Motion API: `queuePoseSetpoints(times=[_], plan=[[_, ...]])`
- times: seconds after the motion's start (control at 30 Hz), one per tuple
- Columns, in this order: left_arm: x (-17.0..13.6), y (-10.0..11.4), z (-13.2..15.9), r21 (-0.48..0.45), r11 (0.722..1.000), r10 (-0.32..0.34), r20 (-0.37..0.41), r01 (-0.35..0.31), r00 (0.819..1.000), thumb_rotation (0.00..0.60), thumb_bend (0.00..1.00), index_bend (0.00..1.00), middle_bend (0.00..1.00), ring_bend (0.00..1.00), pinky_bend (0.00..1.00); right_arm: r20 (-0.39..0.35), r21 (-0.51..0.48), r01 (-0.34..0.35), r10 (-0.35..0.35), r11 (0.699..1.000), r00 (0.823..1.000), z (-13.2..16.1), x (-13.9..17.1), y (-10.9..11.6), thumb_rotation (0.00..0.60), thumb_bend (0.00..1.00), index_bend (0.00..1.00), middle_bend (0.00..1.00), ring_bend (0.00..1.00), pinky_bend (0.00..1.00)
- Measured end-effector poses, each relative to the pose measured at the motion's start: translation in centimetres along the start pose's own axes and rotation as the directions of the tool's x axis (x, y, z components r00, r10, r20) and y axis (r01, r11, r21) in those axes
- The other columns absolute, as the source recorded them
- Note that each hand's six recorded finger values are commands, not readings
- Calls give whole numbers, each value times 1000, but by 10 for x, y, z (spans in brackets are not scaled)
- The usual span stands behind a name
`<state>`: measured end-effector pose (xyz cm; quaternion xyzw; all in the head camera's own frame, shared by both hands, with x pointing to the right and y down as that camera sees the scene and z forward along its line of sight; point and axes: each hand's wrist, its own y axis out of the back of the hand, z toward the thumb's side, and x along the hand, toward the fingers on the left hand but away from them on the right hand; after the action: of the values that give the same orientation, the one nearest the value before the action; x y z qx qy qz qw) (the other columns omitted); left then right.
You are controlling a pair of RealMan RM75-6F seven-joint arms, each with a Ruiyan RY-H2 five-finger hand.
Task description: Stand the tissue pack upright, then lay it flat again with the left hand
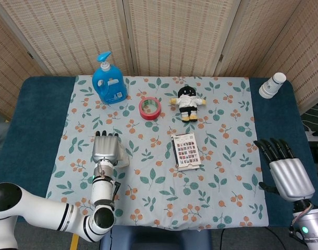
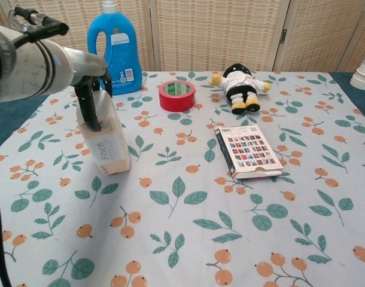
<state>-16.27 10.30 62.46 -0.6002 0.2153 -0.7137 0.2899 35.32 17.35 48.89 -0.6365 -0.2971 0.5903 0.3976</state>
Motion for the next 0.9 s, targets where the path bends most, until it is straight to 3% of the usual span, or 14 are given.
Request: queuePoseSetpoints(times=[0.2,0.33,0.43,0.5,0.63,0.77,0.9], plan=[[-5,13,4,-40,996,75,37,-74,996,600,274,397,517,209,167,2,1,-1,1,1000,1000,0,0,0,600,67,43,58,0,28],[-7,24,6,-115,986,131,65,-123,989,600,273,407,530,233,163,0,2,-2,2,1000,1000,0,0,-1,600,67,43,58,0,28],[-7,30,5,-224,961,185,93,-160,978,600,270,413,543,238,134,1,2,-5,5,1000,1000,0,-1,-2,600,66,43,58,0,28],[-7,34,4,-319,930,232,115,-186,966,600,269,419,553,239,116,2,2,-8,8,1000,1000,0,-1,-3,600,67,43,58,0,28],[-5,32,-3,-509,839,310,154,-193,938,600,267,423,561,245,132,1,-6,-20,20,1000,1000,0,-2,-5,600,67,43,58,0,28],[0,19,-13,-695,703,375,185,-149,908,600,268,422,559,245,152,-9,-26,-41,41,999,999,1,-3,-9,600,67,43,58,0,28],[6,2,-24,-822,564,424,205,-80,882,600,268,411,547,233,156,-13,-32,-45,44,998,999,2,-3,-9,600,67,43,58,0,29]])
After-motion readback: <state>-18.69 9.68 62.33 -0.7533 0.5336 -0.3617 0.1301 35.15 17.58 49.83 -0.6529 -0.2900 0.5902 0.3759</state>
